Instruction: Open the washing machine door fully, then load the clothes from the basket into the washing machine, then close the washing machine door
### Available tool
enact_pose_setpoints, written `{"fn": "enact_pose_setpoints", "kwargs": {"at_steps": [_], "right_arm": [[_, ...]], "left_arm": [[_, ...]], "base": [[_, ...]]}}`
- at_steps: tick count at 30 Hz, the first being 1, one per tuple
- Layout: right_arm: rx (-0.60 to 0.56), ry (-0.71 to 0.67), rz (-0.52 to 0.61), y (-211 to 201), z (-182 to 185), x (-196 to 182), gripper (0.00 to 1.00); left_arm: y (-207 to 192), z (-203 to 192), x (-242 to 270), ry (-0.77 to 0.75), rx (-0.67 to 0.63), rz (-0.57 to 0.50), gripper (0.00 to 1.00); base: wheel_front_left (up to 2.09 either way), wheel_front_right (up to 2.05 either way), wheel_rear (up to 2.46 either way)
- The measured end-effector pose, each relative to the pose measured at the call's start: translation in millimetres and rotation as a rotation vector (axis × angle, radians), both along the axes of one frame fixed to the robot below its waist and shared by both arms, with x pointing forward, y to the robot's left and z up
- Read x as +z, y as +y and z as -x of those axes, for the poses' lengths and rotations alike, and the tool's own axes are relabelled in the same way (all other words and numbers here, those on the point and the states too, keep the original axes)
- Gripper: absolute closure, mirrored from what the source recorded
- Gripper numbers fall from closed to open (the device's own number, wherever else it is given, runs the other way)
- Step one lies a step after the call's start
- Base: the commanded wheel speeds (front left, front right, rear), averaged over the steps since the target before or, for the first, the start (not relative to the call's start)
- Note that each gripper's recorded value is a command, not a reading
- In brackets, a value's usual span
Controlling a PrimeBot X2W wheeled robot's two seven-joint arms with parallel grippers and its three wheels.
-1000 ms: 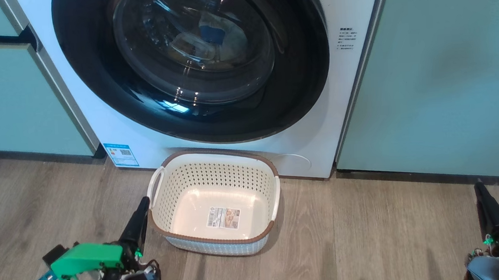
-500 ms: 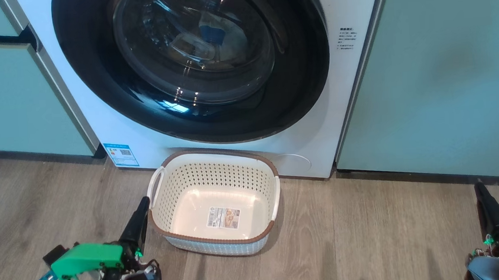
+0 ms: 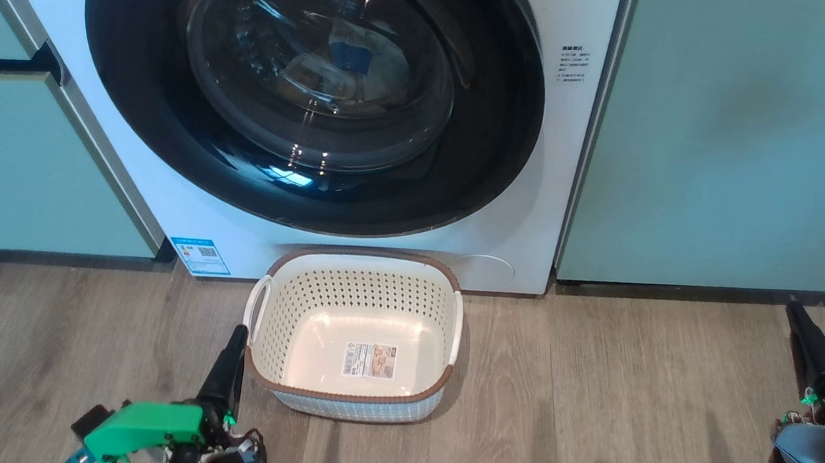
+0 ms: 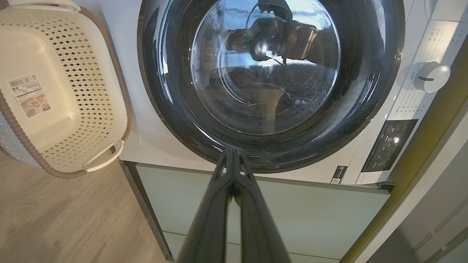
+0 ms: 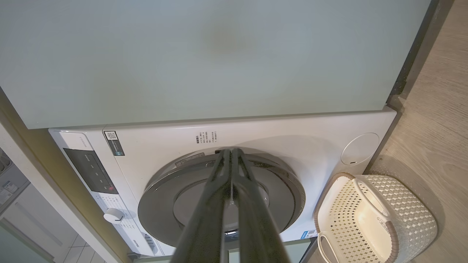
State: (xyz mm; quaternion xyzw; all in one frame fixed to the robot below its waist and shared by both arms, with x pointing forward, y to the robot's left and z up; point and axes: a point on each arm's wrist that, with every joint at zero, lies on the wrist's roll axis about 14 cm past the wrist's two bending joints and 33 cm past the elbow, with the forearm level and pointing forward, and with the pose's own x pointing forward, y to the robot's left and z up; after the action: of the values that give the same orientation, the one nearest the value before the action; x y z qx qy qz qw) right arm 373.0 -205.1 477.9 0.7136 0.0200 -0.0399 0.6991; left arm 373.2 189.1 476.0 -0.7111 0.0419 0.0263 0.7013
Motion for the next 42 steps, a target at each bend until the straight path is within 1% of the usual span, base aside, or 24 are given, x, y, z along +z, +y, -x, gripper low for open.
{"fn": "enact_pose_setpoints", "kwargs": {"at_steps": [42], "right_arm": [[-0.002,0.001,0.003,-1.8,0.3,-0.2,1.00]], "left_arm": [[-0.7,0.0,-0.1,0.000,-0.001,0.003,1.00]], "base": [[0.00,0.00,0.00]]}}
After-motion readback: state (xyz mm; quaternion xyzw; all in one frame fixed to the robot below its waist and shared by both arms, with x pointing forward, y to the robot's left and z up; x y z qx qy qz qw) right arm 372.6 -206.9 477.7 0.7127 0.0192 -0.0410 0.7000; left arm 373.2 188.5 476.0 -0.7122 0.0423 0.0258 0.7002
